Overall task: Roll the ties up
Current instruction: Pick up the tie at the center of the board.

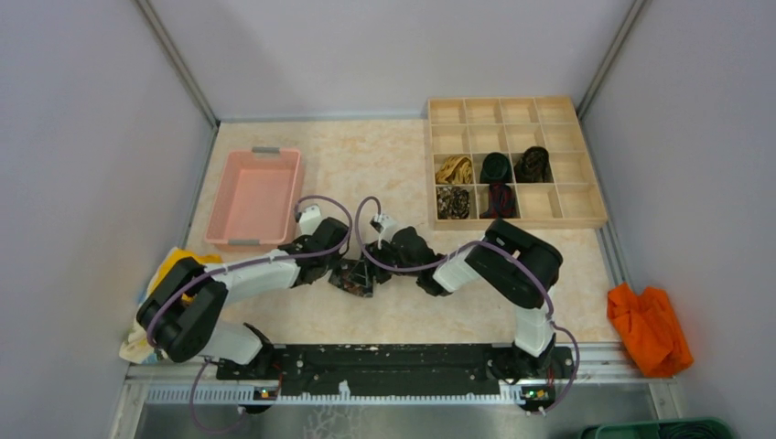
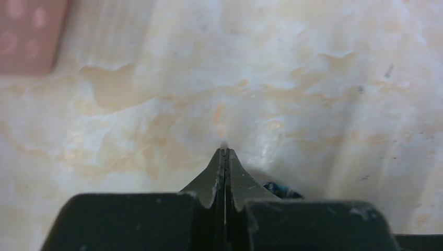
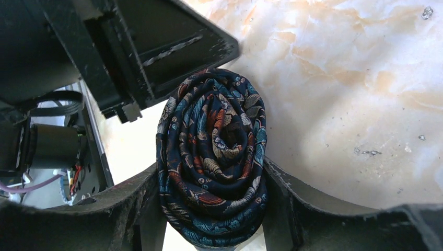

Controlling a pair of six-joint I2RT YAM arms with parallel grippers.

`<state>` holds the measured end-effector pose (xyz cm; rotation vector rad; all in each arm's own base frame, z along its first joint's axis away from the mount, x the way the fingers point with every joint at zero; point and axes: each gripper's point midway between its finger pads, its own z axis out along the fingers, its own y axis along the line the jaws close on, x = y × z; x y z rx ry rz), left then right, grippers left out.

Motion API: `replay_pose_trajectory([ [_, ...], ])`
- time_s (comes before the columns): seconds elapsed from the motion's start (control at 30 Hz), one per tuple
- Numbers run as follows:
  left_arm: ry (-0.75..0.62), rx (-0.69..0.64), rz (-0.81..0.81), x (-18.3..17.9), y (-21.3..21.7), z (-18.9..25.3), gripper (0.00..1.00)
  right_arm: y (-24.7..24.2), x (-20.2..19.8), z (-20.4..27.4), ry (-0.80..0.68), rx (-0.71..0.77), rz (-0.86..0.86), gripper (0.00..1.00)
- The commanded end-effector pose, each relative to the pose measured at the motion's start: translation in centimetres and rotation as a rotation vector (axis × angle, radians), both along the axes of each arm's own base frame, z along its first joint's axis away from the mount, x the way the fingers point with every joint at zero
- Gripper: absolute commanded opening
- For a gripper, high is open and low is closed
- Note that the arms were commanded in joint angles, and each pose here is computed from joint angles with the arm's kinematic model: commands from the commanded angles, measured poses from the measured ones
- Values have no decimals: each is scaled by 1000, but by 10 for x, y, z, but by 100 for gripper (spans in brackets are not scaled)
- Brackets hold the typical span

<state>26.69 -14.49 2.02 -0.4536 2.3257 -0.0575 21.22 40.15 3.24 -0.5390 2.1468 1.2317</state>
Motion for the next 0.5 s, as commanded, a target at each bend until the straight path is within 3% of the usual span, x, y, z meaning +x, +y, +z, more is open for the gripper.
replay_pose_trajectory([
  [0.0,85,-44,-125,0,-25,-12,0,-49,-26,-70,124,-268,-9,57],
  [0.2,92,118,66,-23,32,41,0,-51,-24,-74,122,-288,-19,57],
  [0.27,65,120,115,-35,47,63,0,-49,-24,-75,128,-283,-18,57],
  [0.47,104,-88,51,-71,36,62,0,-49,-25,-78,136,-285,-11,57],
])
